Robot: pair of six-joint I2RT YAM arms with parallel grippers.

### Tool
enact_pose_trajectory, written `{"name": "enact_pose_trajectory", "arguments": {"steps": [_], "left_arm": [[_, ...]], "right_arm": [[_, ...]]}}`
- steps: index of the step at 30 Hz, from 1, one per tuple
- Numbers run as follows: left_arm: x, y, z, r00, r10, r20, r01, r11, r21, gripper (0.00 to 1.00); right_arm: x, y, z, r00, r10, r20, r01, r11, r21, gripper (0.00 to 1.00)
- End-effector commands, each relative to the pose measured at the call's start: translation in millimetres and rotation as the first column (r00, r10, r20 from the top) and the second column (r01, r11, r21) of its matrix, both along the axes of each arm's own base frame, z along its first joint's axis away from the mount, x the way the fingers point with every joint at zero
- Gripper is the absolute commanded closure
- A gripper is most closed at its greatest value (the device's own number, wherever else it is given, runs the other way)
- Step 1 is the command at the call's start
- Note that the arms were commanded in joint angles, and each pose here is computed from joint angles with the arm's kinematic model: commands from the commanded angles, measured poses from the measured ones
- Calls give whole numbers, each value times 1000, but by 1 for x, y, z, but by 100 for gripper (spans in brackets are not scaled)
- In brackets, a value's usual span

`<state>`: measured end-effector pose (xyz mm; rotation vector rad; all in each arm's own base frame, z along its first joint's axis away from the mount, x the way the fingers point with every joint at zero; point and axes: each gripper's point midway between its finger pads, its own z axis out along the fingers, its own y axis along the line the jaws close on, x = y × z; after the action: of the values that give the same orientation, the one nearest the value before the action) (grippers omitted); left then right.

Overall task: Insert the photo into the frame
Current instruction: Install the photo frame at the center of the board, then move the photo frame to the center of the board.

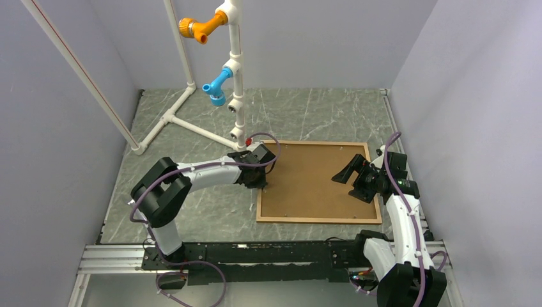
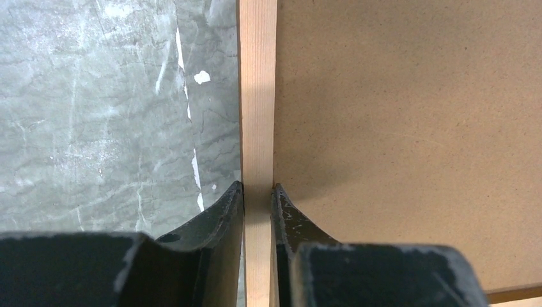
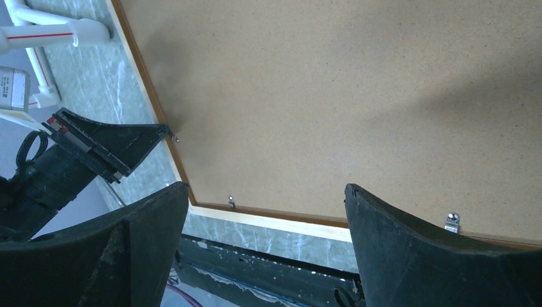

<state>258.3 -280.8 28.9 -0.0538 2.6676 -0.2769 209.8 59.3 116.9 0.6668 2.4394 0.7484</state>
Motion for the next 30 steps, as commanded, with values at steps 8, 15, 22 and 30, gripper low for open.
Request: {"name": "enact_pose_trajectory", "arguments": {"steps": [8, 15, 22, 30], "left_arm": [[-5, 4, 22, 999, -29, 13, 29, 999, 13, 59], [-7, -2, 29, 999, -41, 16, 41, 999, -24, 40], [-18, -2, 14, 999, -45, -21, 45, 999, -13, 45], [-52, -4, 3, 996, -78, -43, 78, 997, 8, 50]], "right_arm": [[7, 1, 7, 999, 6, 48, -6, 1000, 5, 6], [8, 1, 8, 999, 7, 48, -7, 1000, 4, 6], [9, 1, 8, 999, 8, 49, -8, 1000, 7, 6], [9, 1, 9, 999, 7, 53, -8, 1000, 6, 6]]}}
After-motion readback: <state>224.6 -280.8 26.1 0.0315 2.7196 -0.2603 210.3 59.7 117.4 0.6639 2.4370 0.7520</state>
